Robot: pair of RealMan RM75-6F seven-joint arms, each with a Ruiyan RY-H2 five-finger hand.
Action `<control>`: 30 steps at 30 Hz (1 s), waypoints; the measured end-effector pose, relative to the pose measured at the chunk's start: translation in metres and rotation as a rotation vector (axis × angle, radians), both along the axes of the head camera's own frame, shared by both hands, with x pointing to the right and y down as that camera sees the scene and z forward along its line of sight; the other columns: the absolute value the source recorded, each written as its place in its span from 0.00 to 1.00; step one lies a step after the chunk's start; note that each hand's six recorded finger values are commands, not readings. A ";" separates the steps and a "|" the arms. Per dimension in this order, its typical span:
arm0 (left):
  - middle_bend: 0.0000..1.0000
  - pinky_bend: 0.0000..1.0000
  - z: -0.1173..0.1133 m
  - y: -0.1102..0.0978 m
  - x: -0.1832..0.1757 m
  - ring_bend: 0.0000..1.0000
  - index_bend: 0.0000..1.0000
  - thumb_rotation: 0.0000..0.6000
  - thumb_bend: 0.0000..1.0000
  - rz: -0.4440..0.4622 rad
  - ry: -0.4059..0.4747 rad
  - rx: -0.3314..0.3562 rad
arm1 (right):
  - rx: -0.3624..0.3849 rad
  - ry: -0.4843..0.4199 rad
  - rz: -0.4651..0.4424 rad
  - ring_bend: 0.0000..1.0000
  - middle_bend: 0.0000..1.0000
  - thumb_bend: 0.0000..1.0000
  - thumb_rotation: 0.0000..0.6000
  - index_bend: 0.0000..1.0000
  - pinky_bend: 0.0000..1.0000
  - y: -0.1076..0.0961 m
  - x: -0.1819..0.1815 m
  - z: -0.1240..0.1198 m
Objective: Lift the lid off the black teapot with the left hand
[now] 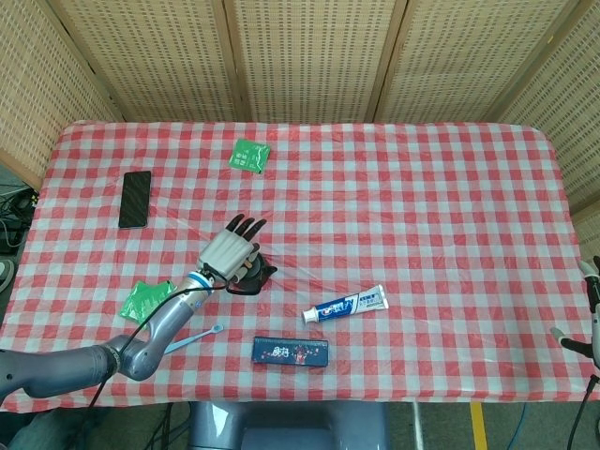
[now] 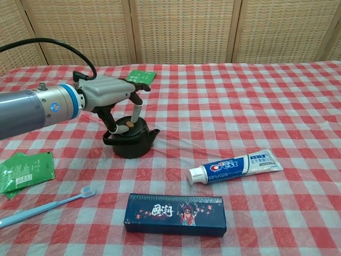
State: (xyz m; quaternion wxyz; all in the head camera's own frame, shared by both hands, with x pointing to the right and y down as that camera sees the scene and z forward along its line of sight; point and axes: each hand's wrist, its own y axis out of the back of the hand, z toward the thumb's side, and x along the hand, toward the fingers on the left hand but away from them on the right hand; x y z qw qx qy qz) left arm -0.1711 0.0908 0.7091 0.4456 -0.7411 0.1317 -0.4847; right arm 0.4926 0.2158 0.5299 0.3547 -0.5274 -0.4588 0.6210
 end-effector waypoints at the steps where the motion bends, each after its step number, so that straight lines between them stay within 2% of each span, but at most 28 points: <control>1: 0.00 0.00 0.000 0.000 0.001 0.00 0.54 1.00 0.33 0.000 0.001 -0.001 | 0.000 0.000 0.000 0.00 0.00 0.00 1.00 0.02 0.00 0.000 0.000 0.000; 10: 0.00 0.00 0.002 0.001 0.001 0.00 0.62 1.00 0.39 -0.002 -0.009 0.002 | 0.001 -0.003 0.001 0.00 0.00 0.00 1.00 0.02 0.00 0.000 0.001 -0.001; 18: 0.00 0.00 -0.004 -0.003 0.001 0.00 0.65 1.00 0.39 -0.013 0.005 0.014 | 0.001 -0.003 -0.002 0.00 0.00 0.00 1.00 0.02 0.00 0.000 0.000 -0.001; 24: 0.00 0.00 -0.019 -0.009 0.002 0.00 0.65 1.00 0.39 -0.024 0.040 0.033 | 0.002 -0.003 -0.004 0.00 0.00 0.00 1.00 0.02 0.00 0.001 -0.001 -0.001; 30: 0.00 0.00 -0.043 -0.023 -0.005 0.00 0.65 1.00 0.39 -0.057 0.077 0.071 | 0.004 -0.008 -0.008 0.00 0.00 0.00 1.00 0.02 0.00 0.002 -0.002 -0.002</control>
